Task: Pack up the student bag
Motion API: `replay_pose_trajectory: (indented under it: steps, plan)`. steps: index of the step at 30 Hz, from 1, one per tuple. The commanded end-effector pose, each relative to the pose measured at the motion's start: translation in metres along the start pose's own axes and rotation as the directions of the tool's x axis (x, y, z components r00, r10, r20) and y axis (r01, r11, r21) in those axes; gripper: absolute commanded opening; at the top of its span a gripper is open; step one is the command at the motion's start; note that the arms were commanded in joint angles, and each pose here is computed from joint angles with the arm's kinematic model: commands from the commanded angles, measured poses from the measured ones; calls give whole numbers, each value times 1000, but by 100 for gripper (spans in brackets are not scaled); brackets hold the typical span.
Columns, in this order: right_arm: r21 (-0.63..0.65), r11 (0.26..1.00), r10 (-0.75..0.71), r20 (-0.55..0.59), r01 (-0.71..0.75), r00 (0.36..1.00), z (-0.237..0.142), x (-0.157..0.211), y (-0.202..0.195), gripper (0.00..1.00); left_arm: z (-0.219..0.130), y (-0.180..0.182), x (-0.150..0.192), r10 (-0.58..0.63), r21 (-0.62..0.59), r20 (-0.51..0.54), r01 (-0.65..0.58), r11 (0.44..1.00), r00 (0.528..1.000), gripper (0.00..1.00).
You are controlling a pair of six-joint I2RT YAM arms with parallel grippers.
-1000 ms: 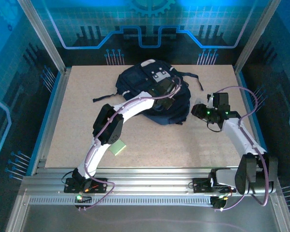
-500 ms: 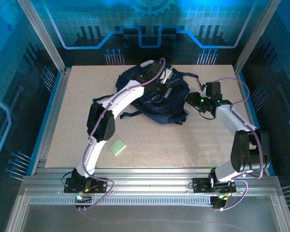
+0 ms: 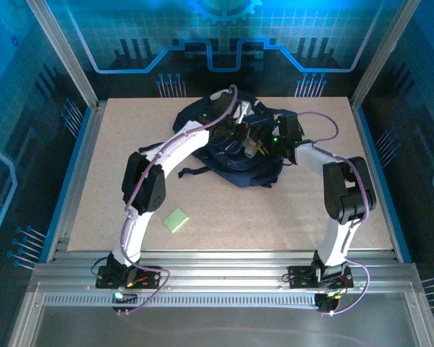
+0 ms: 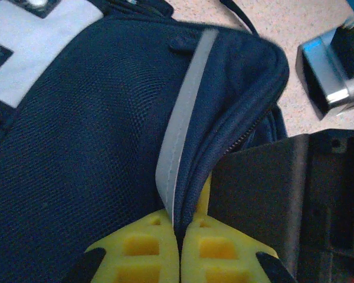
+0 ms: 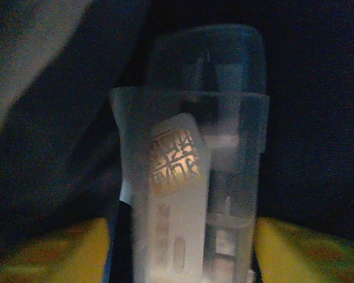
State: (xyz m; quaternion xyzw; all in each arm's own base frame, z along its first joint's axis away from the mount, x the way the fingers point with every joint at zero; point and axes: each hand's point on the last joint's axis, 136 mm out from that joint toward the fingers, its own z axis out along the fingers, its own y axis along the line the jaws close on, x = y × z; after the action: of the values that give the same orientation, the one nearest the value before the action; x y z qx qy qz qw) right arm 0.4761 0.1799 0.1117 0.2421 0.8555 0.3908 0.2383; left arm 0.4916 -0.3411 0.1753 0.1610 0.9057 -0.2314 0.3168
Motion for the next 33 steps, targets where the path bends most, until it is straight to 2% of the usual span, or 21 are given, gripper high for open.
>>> replay_pose_trajectory:
  steps: [1,4,8,11,12,18,21,28,33]
  plan:
    - [-168,982,-91,-9,89,996,4,1,49,77,-58,-39,-52,-57,178,171,26,984,984,0]
    - [-169,981,-95,-6,92,996,8,3,43,71,-63,-36,-53,-55,171,183,24,985,982,0]
    - [-187,979,-82,7,82,997,14,2,38,35,-67,-39,-52,-62,190,187,25,981,981,0]
    - [-215,974,-81,-9,77,997,23,7,43,13,-68,-39,-51,-59,191,187,23,981,981,0]
    - [-212,974,-82,-13,77,997,26,7,44,11,-69,-41,-52,-59,195,186,22,981,981,0]
    - [-177,982,-72,-46,63,996,52,10,41,10,-78,-51,-57,-75,244,190,27,969,979,0]
    - [-188,980,-76,-49,65,996,46,12,41,12,-81,-51,-61,-66,236,204,16,972,977,0]
    - [-93,982,-166,-22,164,986,-22,18,28,32,-52,-32,-52,-51,164,175,22,986,983,0]
    - [26,959,-281,-39,282,959,-75,35,11,39,-29,-23,-41,-70,144,143,50,988,987,0]
